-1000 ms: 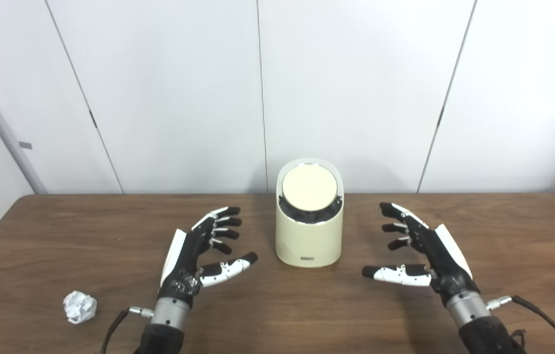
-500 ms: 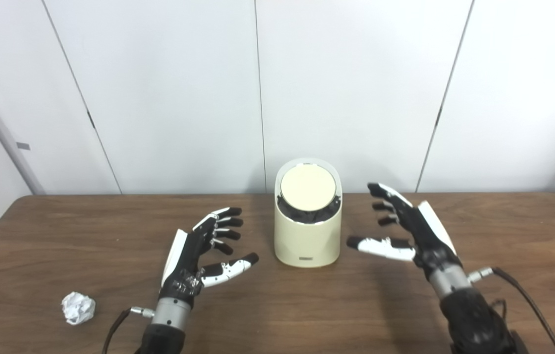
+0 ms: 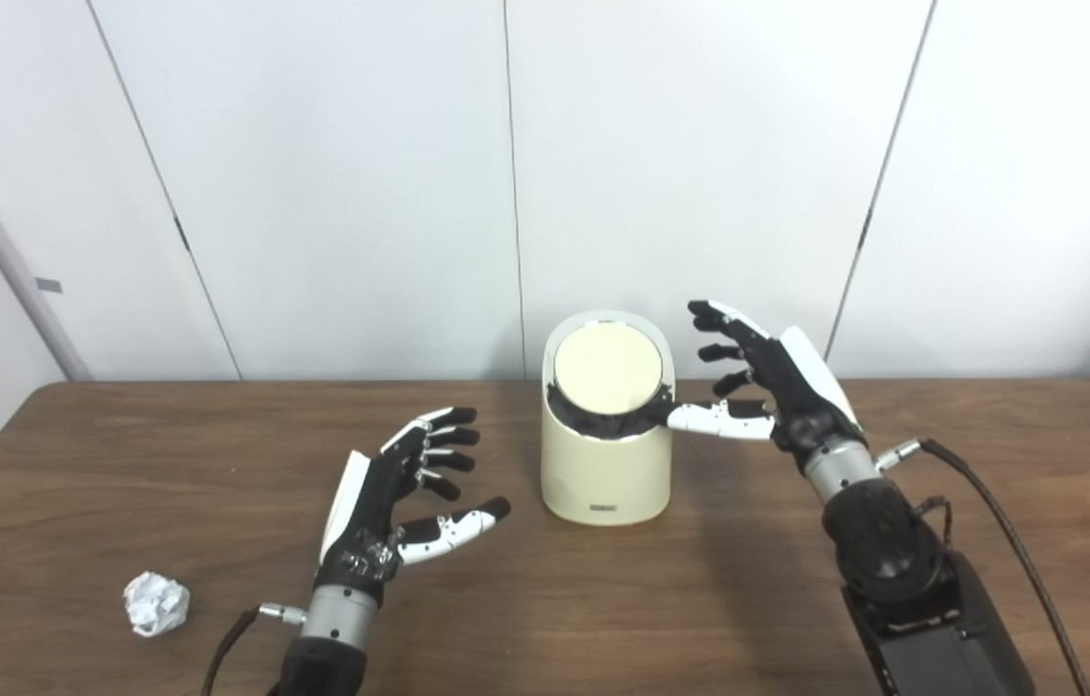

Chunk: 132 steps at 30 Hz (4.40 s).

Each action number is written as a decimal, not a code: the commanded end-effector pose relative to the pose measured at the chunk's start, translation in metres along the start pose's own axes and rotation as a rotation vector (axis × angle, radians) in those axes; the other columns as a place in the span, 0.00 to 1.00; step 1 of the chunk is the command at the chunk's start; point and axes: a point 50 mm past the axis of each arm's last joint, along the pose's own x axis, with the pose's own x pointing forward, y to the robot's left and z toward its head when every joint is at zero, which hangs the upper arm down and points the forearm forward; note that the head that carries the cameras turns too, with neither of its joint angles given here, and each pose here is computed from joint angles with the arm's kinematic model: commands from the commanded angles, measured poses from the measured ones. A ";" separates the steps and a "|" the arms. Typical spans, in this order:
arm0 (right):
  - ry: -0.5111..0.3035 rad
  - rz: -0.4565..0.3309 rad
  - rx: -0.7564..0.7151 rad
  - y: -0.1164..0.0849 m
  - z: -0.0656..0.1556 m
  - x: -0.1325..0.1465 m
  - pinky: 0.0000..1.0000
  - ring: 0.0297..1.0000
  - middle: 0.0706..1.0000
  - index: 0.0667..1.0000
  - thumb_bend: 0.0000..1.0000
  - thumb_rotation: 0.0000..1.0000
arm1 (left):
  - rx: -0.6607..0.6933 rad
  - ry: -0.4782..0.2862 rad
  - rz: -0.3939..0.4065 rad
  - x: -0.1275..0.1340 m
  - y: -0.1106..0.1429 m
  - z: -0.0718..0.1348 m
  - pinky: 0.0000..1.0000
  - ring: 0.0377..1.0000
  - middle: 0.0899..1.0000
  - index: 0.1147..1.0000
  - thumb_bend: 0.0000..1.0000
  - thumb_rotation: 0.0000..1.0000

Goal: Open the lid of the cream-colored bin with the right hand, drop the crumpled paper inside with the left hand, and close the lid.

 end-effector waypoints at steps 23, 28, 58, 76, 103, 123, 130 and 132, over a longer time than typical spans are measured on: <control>-0.096 -0.015 -0.063 -0.001 0.051 0.041 0.60 0.78 0.86 0.87 0.83 0.42 | -0.011 -0.087 0.016 0.009 -0.001 0.016 0.53 0.65 0.71 0.75 0.70 0.03; -0.092 -0.011 -0.068 0.003 0.057 0.044 0.61 0.79 0.87 0.87 0.83 0.41 | -0.010 -0.088 0.014 0.008 -0.001 0.017 0.53 0.65 0.71 0.76 0.70 0.03; -0.036 0.007 -0.201 0.012 0.046 0.062 0.63 0.80 0.86 0.85 0.77 0.30 | -0.011 -0.079 0.017 0.003 -0.001 0.019 0.54 0.66 0.71 0.76 0.70 0.04; 0.002 -0.008 -0.323 0.018 0.035 0.058 0.58 0.73 0.83 0.81 0.69 0.00 | -0.013 -0.083 0.016 0.002 -0.001 0.018 0.54 0.66 0.72 0.76 0.70 0.04; -0.051 -0.143 -0.023 -0.045 0.014 0.011 0.69 0.81 0.87 0.85 0.61 0.80 | -0.016 -0.079 0.007 0.005 0.001 0.017 0.53 0.65 0.71 0.76 0.70 0.03; 0.022 -0.108 0.093 -0.019 -0.048 -0.081 0.60 0.74 0.83 0.84 0.70 0.29 | -0.004 -0.090 0.002 0.009 0.002 0.020 0.53 0.65 0.72 0.76 0.69 0.04; 0.034 -0.101 0.101 -0.022 -0.054 -0.089 0.59 0.76 0.84 0.84 0.69 0.20 | -0.001 -0.093 0.004 0.008 0.001 0.023 0.54 0.65 0.71 0.75 0.70 0.05; 0.027 -0.097 0.109 -0.024 -0.057 -0.091 0.60 0.76 0.85 0.85 0.68 0.21 | 0.002 -0.094 0.005 0.007 -0.001 0.024 0.54 0.65 0.71 0.76 0.70 0.05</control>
